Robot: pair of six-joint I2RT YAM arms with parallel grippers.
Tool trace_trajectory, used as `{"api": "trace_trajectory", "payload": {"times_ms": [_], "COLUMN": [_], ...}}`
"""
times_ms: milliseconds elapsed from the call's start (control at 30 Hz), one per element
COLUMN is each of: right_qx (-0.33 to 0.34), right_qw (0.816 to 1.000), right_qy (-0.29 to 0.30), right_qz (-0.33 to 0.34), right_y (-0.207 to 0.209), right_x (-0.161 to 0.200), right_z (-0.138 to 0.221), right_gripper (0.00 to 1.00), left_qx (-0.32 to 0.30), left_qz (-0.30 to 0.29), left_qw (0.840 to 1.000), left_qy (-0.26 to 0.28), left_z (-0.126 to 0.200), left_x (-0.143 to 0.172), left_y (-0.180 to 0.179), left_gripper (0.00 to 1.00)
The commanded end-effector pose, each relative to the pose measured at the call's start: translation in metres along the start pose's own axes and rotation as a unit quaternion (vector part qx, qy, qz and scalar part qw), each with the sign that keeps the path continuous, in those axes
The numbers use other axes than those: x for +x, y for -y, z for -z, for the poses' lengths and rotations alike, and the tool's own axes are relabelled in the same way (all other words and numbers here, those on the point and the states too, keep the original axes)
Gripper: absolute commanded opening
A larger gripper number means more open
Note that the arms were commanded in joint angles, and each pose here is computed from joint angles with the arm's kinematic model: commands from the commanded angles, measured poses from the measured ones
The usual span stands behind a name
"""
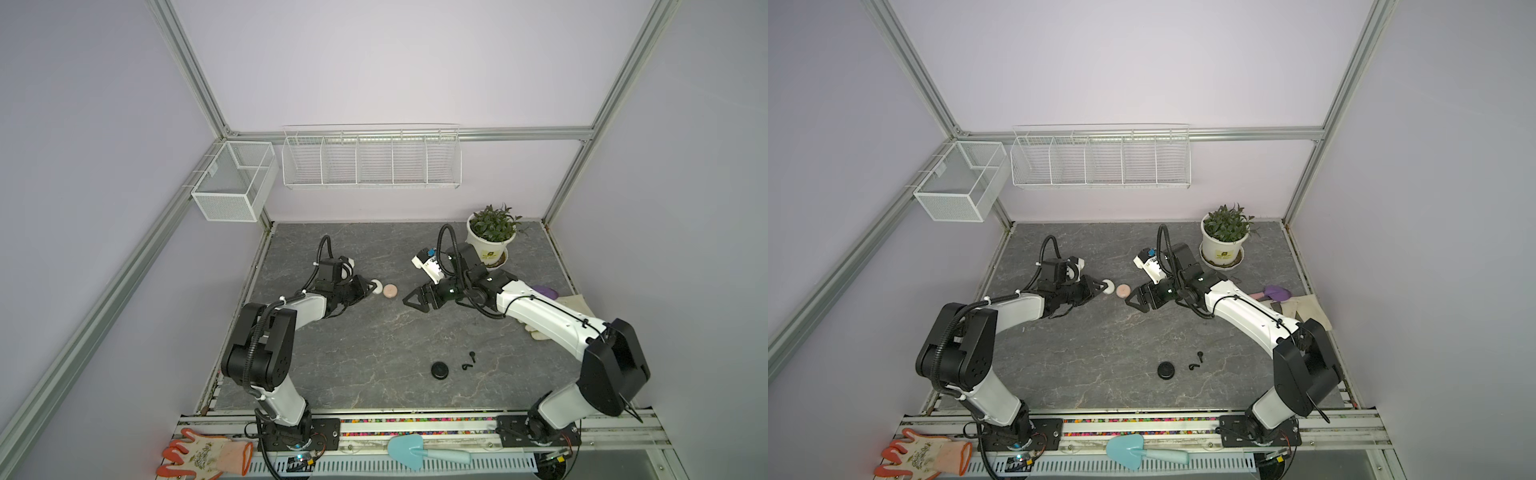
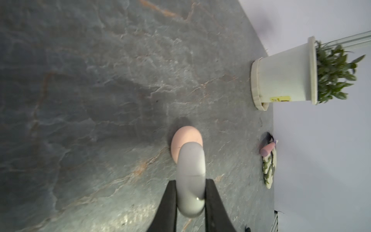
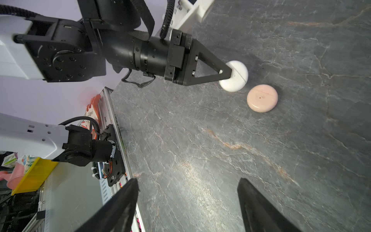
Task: Insert wireless bluetooth earbuds into charging case
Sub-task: Place the charging case at the center of the table.
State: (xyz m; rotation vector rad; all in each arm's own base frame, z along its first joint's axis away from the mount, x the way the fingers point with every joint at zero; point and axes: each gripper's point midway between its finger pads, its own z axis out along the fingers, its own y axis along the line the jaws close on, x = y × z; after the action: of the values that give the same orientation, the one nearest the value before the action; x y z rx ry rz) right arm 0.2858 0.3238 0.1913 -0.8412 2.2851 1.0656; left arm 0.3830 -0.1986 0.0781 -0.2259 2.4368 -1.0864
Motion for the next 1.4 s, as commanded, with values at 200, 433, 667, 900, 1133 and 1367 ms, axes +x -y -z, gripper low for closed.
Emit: {"api": "trace_trajectory", "payload": {"times_ms": [200,433,667,900,1133,1367], "right_qx": [-0.015,-0.021,-0.022,-0.021,-0.018,-0.013], "right_qw": [0.999,0.999,0.999,0.999,0.999,0.999], "right_qy": [0.004,0.002,0.004,0.007,0.007,0.006], "right_qz": [-0.029,-0.034,-0.038,-0.035,-0.033,-0.031], "right_y": [0.013,0.012,0.01,0.008,0.008,0.007], "right_x": [0.0,0.0,0.0,-0.004,-0.004,-0.006], "right_z": [-0.009,-0.011,-0.009,-0.005,-0.004,-0.002], "right_gripper": [0.81,0.8,0.79,0.79,0.79,0.79], "left_qx": [-0.017,0.009,0.007,0.011,0.0,-0.01], "left_qz": [-0.017,-0.005,-0.006,-0.009,-0.018,-0.021], "left_qw": [1.0,1.0,1.0,1.0,0.999,0.999], "left_qy": [-0.005,-0.003,0.02,0.02,0.03,0.035], "left_z": [-0.008,-0.022,-0.021,-0.025,-0.019,-0.012], "left_x": [0.002,0.004,0.003,0.001,-0.003,-0.002], "left_y": [-0.014,-0.018,-0.025,-0.026,-0.028,-0.034], "left_gripper": [0.0,0.0,0.0,0.07,0.35,0.41]}}
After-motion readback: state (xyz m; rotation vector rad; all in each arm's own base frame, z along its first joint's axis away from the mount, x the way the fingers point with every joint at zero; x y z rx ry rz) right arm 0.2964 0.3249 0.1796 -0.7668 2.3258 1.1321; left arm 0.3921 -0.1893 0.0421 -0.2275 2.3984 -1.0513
